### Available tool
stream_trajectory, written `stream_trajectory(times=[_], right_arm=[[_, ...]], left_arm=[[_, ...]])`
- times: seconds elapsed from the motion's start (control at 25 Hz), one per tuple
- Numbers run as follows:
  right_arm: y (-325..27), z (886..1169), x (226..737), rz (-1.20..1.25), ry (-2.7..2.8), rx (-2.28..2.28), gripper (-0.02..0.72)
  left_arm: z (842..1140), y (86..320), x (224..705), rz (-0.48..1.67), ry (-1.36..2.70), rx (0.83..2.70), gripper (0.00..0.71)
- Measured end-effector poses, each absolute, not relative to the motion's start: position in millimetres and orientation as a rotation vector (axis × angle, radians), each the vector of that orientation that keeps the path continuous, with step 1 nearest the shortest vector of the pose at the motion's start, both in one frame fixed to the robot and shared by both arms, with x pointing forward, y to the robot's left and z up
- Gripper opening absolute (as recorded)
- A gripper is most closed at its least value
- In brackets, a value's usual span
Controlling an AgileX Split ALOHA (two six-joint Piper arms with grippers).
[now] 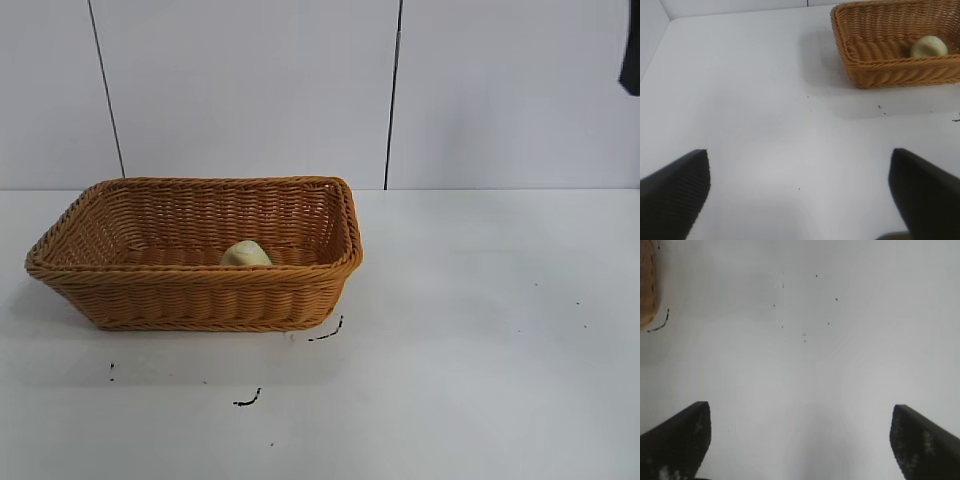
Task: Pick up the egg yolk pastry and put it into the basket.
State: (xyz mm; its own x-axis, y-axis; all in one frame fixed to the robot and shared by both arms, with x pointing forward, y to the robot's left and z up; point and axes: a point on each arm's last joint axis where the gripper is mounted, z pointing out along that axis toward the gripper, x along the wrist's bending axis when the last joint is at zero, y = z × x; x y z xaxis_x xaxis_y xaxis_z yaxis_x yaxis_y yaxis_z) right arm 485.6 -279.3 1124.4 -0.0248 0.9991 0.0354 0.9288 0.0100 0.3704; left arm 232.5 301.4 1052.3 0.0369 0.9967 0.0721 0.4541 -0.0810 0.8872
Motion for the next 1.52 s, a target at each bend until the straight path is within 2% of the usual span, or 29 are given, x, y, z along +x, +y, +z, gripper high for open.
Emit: stream_trajectory(times=[0.2,0.36,0.64,0.8,1.52], right_arm=[[-284,1119,412,0.483,2.019,1.982,0.696],[-288,1103,363,0.586,1.954,1.917,0.696],[-293,1069,306,0.765,1.822,1.780,0.696],[-294,1045,288,0.778,1.809,1.768,0.696],[-295,1049,269,0.887,1.720,1.675,0.696]], left_arm=[[1052,301,232,0.992,1.495,1.622,0.697],[1052,301,232,0.992,1.495,1.622,0.697],[1052,301,232,0.992,1.495,1.622,0.697],[1052,301,232,0.992,1.495,1.622,0.697],[1052,301,232,0.992,1.495,1.622,0.697]])
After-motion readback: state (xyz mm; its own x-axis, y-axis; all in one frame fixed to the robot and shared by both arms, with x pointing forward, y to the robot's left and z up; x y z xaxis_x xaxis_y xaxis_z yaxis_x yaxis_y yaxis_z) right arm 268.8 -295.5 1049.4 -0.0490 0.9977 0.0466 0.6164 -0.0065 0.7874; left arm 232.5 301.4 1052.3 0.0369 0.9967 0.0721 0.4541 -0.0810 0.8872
